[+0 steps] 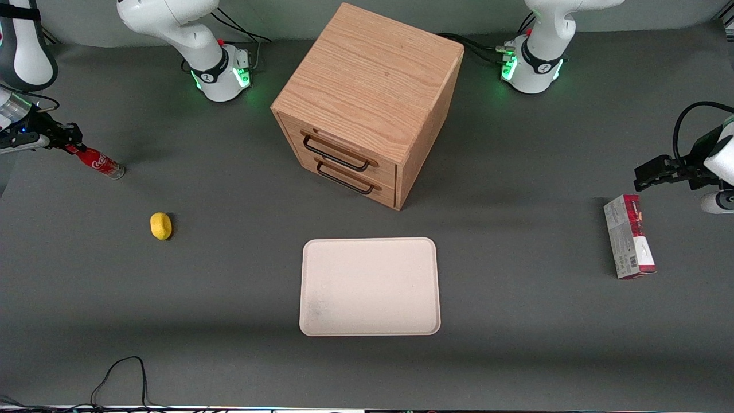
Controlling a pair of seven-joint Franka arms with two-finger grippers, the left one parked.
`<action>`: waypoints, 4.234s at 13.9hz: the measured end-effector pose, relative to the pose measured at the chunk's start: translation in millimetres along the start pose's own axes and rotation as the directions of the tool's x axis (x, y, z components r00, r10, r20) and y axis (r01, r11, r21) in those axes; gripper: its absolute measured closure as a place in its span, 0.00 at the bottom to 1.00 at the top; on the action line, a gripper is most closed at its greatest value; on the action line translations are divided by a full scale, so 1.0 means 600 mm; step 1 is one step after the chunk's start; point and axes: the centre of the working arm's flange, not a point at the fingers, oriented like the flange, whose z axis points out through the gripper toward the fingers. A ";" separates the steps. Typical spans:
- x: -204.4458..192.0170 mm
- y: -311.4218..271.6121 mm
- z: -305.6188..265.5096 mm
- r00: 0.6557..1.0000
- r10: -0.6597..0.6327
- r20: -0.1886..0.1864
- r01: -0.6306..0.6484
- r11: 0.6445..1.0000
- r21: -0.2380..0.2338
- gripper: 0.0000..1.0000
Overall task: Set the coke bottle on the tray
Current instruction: 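Lift the bottle with the right gripper and turn it upright, then carry the held bottle over the white tray, then lower the bottle upright onto the tray and open the right gripper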
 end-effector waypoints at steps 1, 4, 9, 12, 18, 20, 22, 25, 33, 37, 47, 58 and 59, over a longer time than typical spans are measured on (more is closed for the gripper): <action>0.018 0.000 -0.024 1.000 -0.020 0.017 0.020 1.000 -0.003 0.69; 0.085 0.005 -0.159 0.994 -0.064 0.085 0.066 0.997 -0.027 0.69; 0.136 -0.007 -0.408 0.995 -0.054 0.089 0.059 0.997 -0.058 0.69; 0.159 -0.031 -0.501 0.995 -0.067 0.077 0.073 0.995 -0.073 0.69; 0.328 -0.160 -0.530 0.989 -0.138 0.043 0.140 0.989 -0.052 0.69; 0.419 -0.246 -0.536 0.983 -0.170 0.070 0.173 0.984 -0.046 0.69; 0.509 -0.346 -0.541 0.974 -0.204 0.099 0.210 0.976 -0.056 0.69; 0.604 -0.480 -0.513 0.975 -0.196 0.108 0.204 0.976 -0.070 0.69; 0.668 -0.846 -0.438 0.987 -0.136 0.081 0.136 0.991 0.004 0.69; 0.665 -0.995 -0.407 0.986 -0.165 0.025 0.165 0.986 -0.007 0.69; 0.742 -1.023 -0.313 0.980 -0.160 -0.117 0.158 0.987 -0.029 0.69; 0.838 -1.008 -0.052 0.978 -0.148 -0.148 0.148 0.989 -0.014 0.69; 0.842 -1.002 -0.037 0.979 -0.142 -0.145 0.143 0.990 -0.001 0.69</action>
